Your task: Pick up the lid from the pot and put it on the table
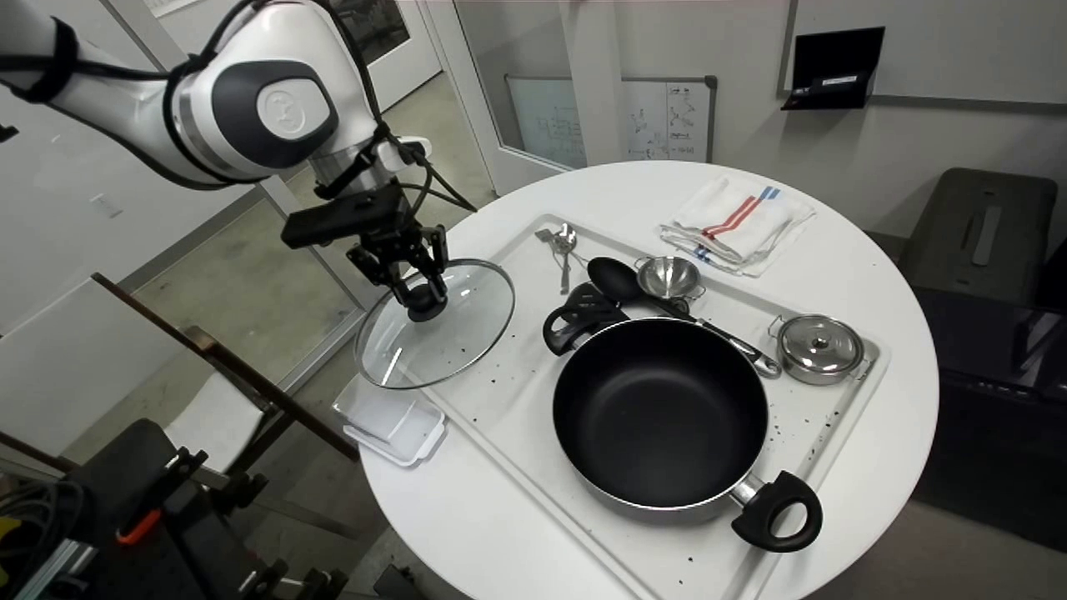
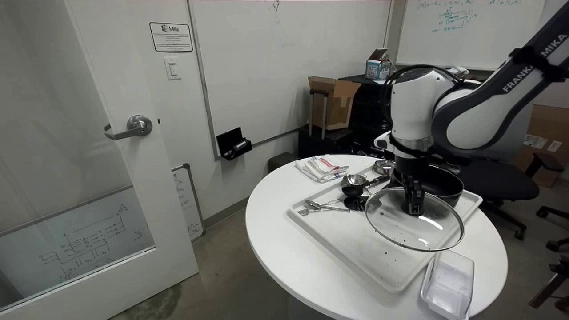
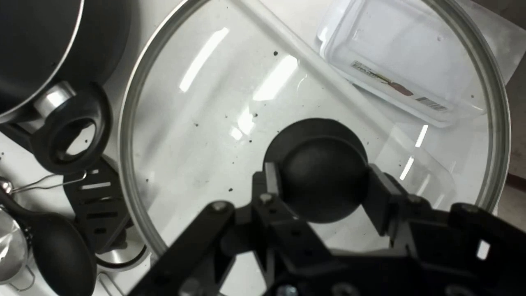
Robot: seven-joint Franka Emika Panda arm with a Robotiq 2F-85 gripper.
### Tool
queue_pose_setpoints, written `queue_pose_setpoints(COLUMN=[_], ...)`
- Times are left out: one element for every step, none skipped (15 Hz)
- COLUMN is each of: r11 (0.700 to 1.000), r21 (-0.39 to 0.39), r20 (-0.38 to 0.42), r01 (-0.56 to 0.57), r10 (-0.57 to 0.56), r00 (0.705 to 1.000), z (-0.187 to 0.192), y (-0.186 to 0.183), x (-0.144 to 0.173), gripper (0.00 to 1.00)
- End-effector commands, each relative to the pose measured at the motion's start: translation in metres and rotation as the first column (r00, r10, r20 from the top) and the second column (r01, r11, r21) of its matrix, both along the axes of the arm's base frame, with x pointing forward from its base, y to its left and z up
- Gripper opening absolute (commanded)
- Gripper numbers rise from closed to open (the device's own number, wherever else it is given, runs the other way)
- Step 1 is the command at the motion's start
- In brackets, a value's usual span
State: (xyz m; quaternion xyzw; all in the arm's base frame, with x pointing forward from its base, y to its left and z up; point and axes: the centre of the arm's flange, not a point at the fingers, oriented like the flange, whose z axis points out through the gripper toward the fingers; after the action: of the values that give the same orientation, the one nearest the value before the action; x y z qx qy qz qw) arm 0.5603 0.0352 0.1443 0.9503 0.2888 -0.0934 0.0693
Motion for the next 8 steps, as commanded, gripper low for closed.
queue_pose_setpoints(r11=[1.000,1.000,1.000,1.000,1.000,1.000,1.000,0.999], r21=[-0.022,-0.023,-0.023,-0.023,-0.022,-0.024,-0.030,-0.036], r20=[-0.018,-0.027,-0.043,-0.052,-0.067,-0.083,-0.100,-0.116], r01=[-0.014,-0.012,-0.009,-0.007,-0.004,0.000,0.008,0.015], r10=[0.014,0.011,0.008,0.006,0.002,-0.002,-0.011,-0.019], r00=[1.000,1.000,0.999,0.999,0.998,0.997,0.995,0.993], z=[-0.006,-0.010,-0.013,-0.015,-0.017,-0.019,-0.020,-0.021], y=[-0.007,-0.009,-0.011,-0.012,-0.014,-0.015,-0.016,-0.018], x=[0.003,0.002,0.002,0.002,0.003,0.003,0.005,0.007], gripper=[0.25,0.25,0.25,0.25,0.25,0.25,0.25,0.25])
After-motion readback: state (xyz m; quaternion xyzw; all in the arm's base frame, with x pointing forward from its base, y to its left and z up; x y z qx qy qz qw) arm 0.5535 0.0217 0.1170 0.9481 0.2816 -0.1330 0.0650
